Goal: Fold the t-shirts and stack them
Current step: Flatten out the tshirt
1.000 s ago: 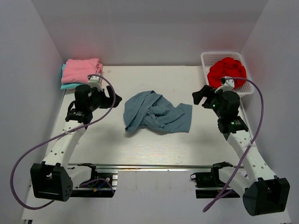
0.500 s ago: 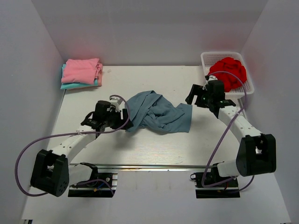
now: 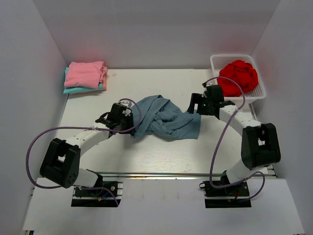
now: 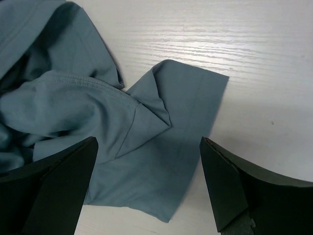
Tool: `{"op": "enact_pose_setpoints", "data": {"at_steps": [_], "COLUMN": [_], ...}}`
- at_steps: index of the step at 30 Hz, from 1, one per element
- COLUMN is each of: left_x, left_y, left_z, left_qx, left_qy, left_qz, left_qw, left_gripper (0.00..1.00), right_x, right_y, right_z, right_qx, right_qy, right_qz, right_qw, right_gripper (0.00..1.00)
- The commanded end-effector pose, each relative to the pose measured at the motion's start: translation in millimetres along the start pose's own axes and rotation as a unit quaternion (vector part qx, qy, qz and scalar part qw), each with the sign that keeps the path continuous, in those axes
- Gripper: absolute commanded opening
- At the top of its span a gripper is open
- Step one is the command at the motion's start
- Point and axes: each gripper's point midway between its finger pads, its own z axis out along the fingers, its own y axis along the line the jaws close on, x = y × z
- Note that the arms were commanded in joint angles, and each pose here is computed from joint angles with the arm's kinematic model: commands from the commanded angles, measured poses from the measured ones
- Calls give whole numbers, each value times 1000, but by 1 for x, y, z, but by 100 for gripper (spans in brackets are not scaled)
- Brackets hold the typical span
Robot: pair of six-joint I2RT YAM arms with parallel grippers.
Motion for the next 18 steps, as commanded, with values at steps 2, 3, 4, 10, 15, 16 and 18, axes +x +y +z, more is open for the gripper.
{"op": "enact_pose_setpoints", "data": {"at_steps": [2,3,4,10,15,16,18], "left_x": [-21,-18,-18,-26,-34,-40,-39], "left_y": [-2,-3,-3,-7,-18,-23,-27], "left_z": [3,5,5,5,-3,-7,-10], "left_qx": [-11,-8,-8,2,31,41,54], "left_qy": [-27,-19,-19,-31,-50,-62,-65], "left_qz": [2,2,2,13,15,17,23], "left_qw": [1000,1000,1000,999,998,997,996], "left_gripper": [44,42,41,13,0,0,0], "right_x": [-4,-1,6,29,53,55,61], "right_y": [12,12,9,21,21,25,33], "right_z": [18,20,27,38,39,41,44], "right_qx": [10,20,24,21,25,16,-1], "right_qy": [18,22,32,69,89,90,91], "right_qz": [-38,-37,-34,-29,-6,-3,-1], "right_qw": [999,999,999,997,996,996,996], "right_gripper": [90,90,90,86,84,82,80]}}
